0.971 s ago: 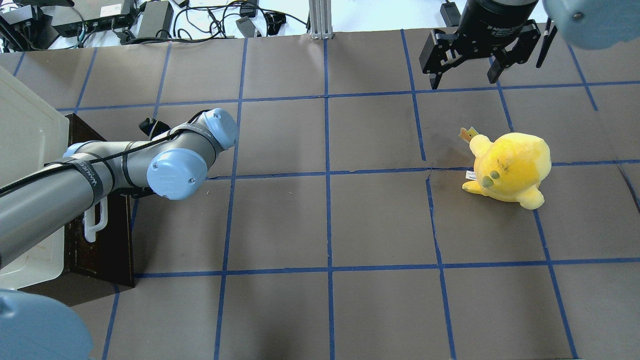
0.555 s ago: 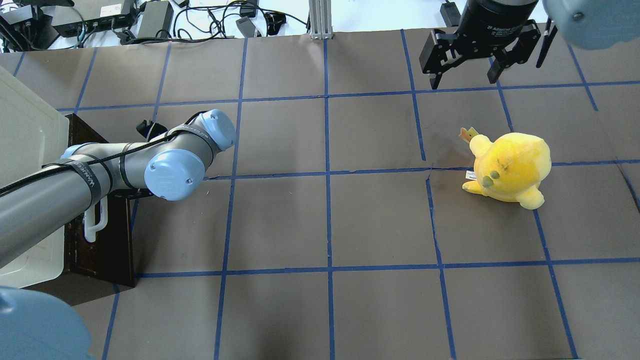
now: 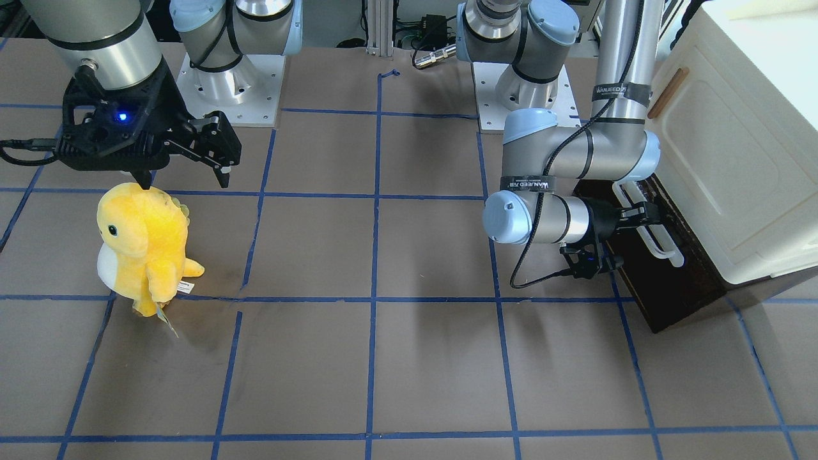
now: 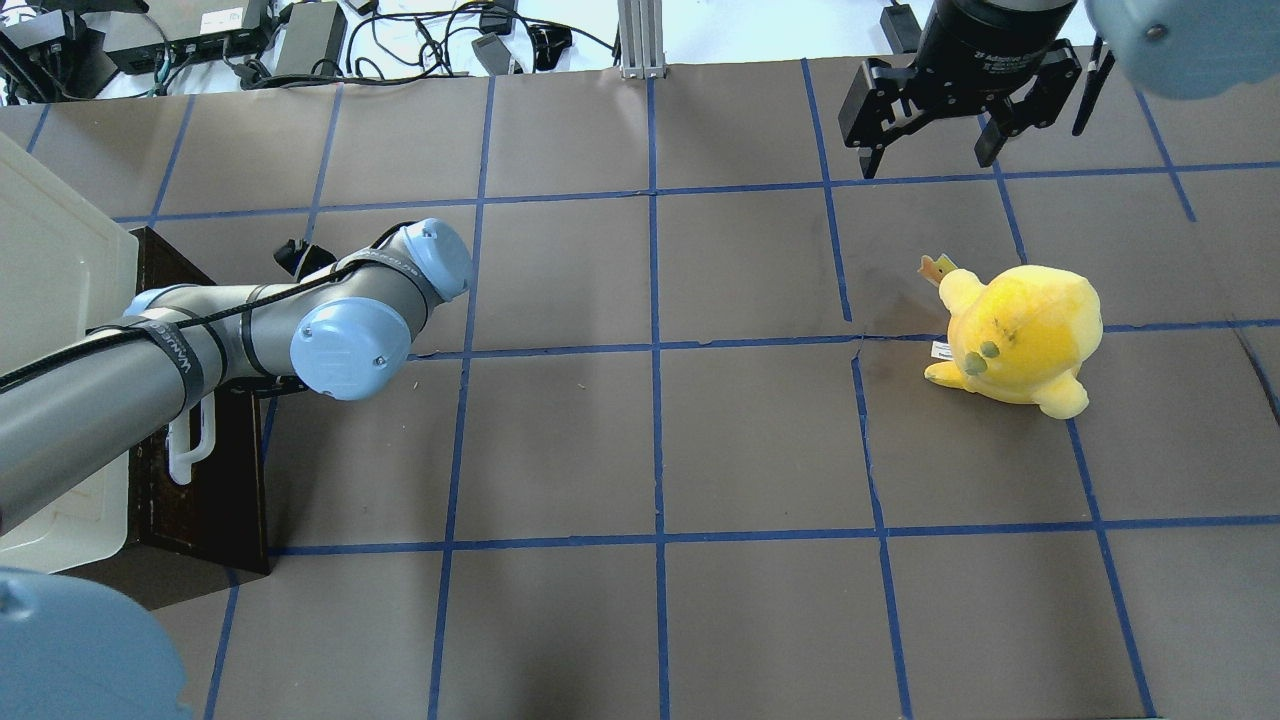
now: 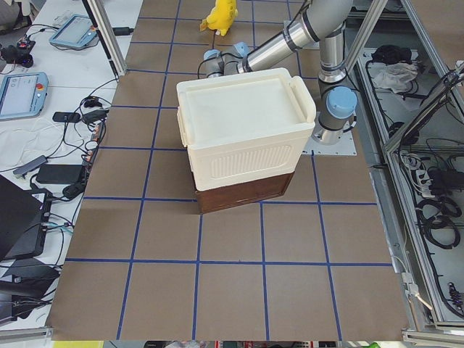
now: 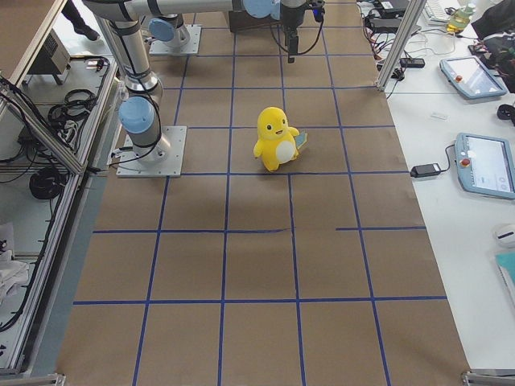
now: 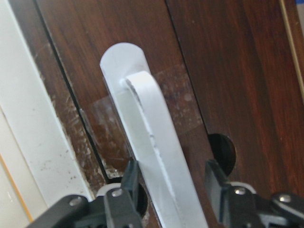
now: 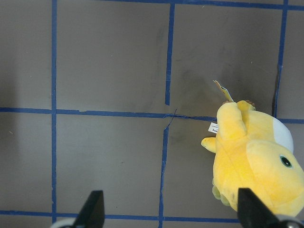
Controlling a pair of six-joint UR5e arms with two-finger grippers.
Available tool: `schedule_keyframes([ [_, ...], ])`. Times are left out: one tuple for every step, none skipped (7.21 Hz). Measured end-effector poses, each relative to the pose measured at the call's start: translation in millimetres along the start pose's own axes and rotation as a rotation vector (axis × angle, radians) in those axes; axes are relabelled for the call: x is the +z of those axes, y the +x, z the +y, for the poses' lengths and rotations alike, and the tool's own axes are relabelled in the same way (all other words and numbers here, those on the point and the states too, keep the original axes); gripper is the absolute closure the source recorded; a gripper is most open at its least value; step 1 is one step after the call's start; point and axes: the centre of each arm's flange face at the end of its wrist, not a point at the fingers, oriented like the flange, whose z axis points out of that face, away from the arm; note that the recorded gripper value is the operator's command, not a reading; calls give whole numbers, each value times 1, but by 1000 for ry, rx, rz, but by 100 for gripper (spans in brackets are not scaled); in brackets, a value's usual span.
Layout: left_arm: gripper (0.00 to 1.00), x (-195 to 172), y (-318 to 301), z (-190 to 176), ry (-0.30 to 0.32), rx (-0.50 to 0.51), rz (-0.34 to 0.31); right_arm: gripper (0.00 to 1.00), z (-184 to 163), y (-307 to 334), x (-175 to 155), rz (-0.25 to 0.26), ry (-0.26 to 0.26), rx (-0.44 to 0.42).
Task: Pull drawer sideways
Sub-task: 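Close the left gripper on the white drawer handle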
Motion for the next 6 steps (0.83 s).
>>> schedule_keyframes([
  [45,-2,0,0,5,3,-1,0,0,0,0,0,0,0],
  [48,-4,0,0,7,6,-2,0,0,0,0,0,0,0],
  [51,-4,1,1,7,7,-3,0,0,0,0,0,0,0],
  [54,-3,1,1,7,8,-3,0,0,0,0,0,0,0],
  [55,-3,1,2,6,8,-3,0,0,0,0,0,0,-1],
  [57,-3,1,2,6,7,-3,0,0,0,0,0,0,0],
])
